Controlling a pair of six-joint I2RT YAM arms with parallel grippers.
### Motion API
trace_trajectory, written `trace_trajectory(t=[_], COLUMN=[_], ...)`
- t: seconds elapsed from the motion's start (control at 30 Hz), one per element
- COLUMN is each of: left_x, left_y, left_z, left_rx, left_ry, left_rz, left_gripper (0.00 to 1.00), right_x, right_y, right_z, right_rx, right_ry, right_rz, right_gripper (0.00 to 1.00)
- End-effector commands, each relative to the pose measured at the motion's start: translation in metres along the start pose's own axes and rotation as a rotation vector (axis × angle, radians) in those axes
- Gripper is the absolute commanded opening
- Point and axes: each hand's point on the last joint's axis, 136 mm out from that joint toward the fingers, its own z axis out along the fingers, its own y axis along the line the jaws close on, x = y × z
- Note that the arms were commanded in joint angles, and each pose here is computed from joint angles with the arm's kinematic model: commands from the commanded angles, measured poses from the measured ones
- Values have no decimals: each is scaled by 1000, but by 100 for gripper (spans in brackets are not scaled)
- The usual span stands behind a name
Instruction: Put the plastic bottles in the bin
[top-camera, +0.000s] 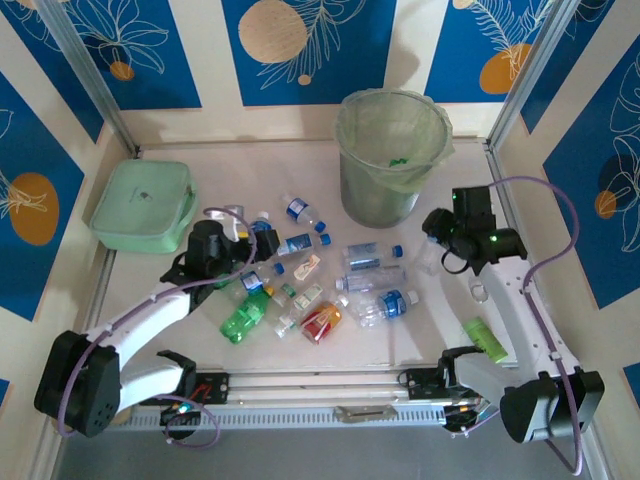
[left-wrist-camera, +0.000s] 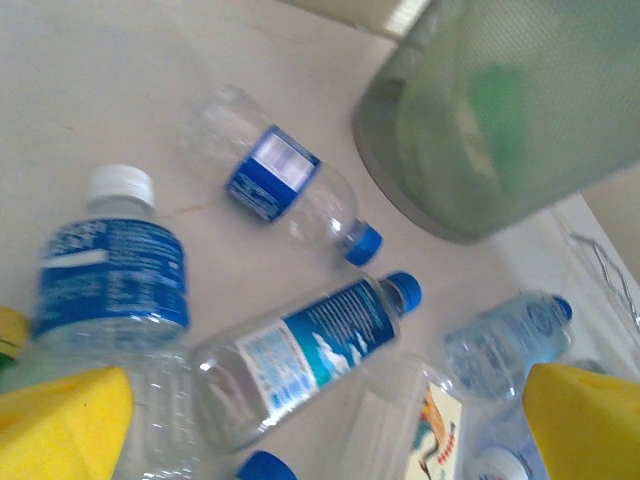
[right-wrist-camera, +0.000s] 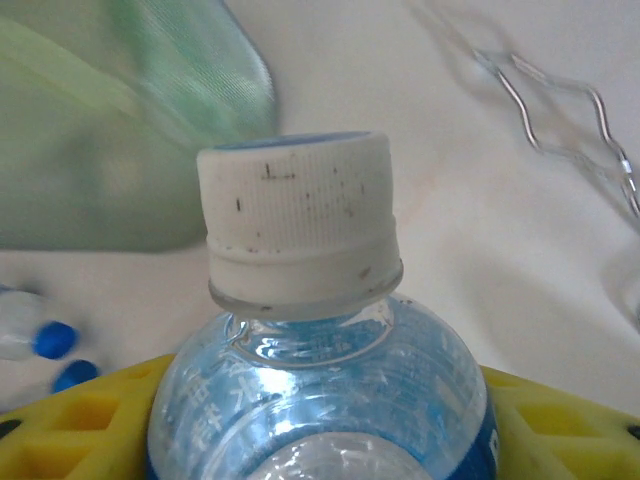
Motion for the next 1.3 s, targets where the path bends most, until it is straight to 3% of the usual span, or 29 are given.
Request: trace_trajectory(t=[0.0,0.27,0.47,0.77,1.03,1.27], left_x=[-15,-11,0,6,11,12], left_y=[15,51,57,57,57,55], left_z=[-12,-37,-49,-70,-77,-77], left_rx=[-21,-148,-176,-196,-189,-181], left_ry=[-67,-105,-106,-114,-121,-116], left_rz=[-83,-164,-170,-138,-146,-144], left_gripper=[99,99,99,99,99,99], right_x=[-42,-125,-170,-202,-193,-188], right_y=[45,147,195,248,269,272], right_z=[-26,-93,-104,-53,12,30], right_rx=[-183,-519,-607,-624,-566,-558], right_ry=[-114,-333,-432,-404,-260,-219], right_rz=[-58,-165,-228,-288,-340,-334], right_gripper=[50,49,49,48,51,59])
